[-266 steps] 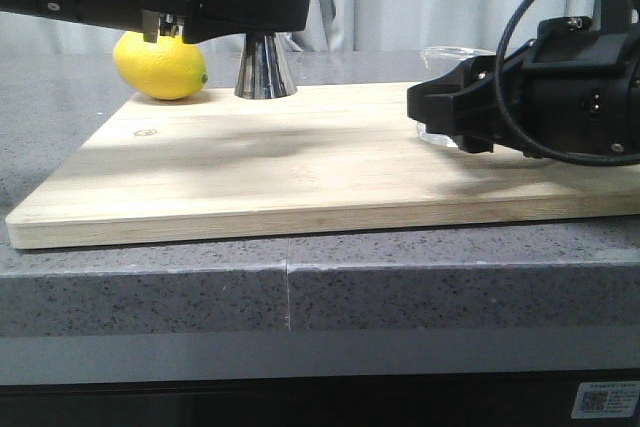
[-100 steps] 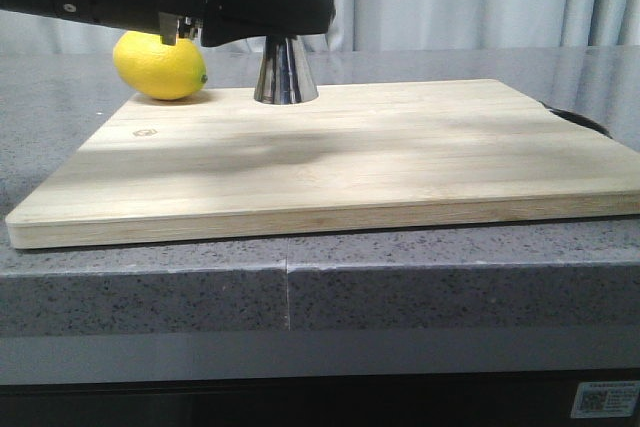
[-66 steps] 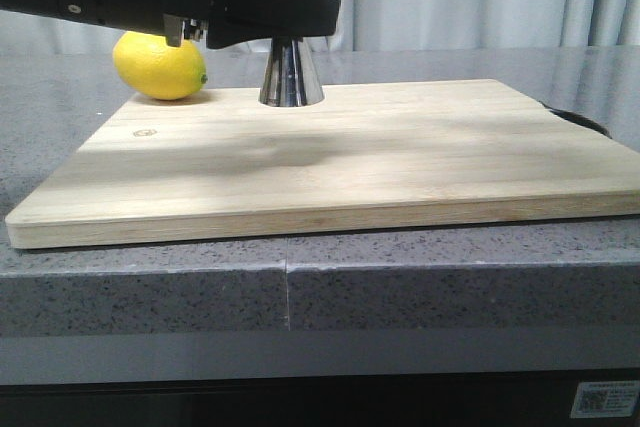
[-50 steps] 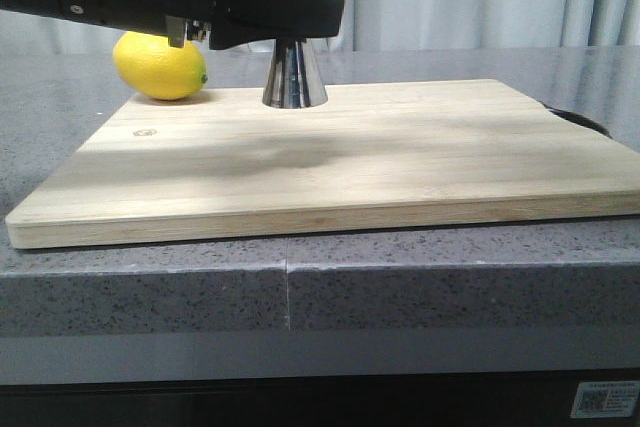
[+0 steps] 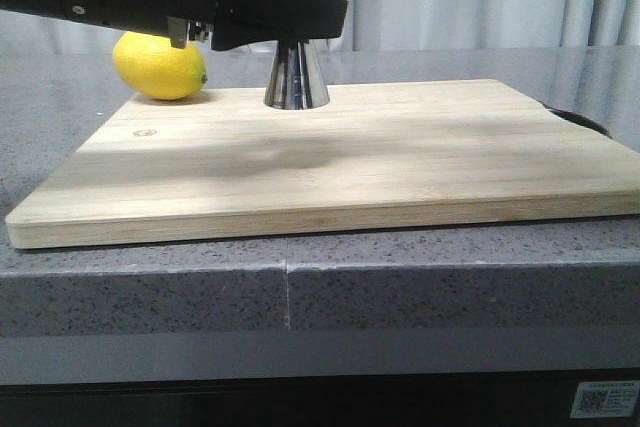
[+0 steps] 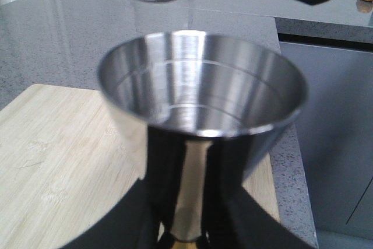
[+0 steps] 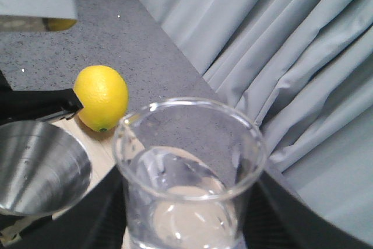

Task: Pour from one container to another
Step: 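Tilt the beaker with the right gripper toward the jigger mouth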

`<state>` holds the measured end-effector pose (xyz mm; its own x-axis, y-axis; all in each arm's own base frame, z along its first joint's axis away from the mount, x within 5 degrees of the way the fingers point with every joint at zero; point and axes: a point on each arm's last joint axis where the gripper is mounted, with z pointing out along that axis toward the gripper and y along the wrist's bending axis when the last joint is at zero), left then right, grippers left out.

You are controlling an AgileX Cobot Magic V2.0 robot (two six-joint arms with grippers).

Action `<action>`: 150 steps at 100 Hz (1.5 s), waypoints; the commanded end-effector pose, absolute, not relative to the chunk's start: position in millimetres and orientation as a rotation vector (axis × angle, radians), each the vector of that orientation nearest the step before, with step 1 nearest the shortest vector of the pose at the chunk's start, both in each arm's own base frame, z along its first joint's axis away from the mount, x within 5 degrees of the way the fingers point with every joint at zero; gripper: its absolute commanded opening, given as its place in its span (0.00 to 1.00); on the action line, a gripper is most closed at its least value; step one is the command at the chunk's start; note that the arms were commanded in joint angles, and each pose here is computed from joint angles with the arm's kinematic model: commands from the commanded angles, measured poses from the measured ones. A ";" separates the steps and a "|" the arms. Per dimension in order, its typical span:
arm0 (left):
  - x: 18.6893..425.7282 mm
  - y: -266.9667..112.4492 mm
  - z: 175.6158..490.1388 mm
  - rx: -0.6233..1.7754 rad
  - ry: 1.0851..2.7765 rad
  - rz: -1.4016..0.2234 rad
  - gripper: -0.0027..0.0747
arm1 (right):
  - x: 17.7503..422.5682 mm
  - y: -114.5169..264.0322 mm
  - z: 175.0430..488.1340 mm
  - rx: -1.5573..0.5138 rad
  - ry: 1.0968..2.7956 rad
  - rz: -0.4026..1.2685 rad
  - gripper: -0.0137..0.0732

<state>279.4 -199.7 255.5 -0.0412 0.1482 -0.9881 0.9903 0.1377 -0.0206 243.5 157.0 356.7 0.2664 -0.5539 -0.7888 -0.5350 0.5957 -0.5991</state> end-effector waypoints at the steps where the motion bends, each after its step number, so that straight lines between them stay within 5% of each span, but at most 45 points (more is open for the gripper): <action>1: 273.7 -203.1 283.3 1.161 1.283 -1.109 0.06 | 234.5 156.9 384.3 -0.990 1.249 -0.002 0.40; 150: 270.3 -206.7 283.1 1.180 1.273 -1.123 0.06 | 233.4 158.2 382.5 -1.111 1.172 -0.109 0.40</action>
<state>276.3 -203.2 254.8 -0.0347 0.1574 -0.9869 0.9928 0.1187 -0.0159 242.1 158.8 355.9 0.3527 -0.6429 -0.6799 -0.5006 0.4843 -0.7176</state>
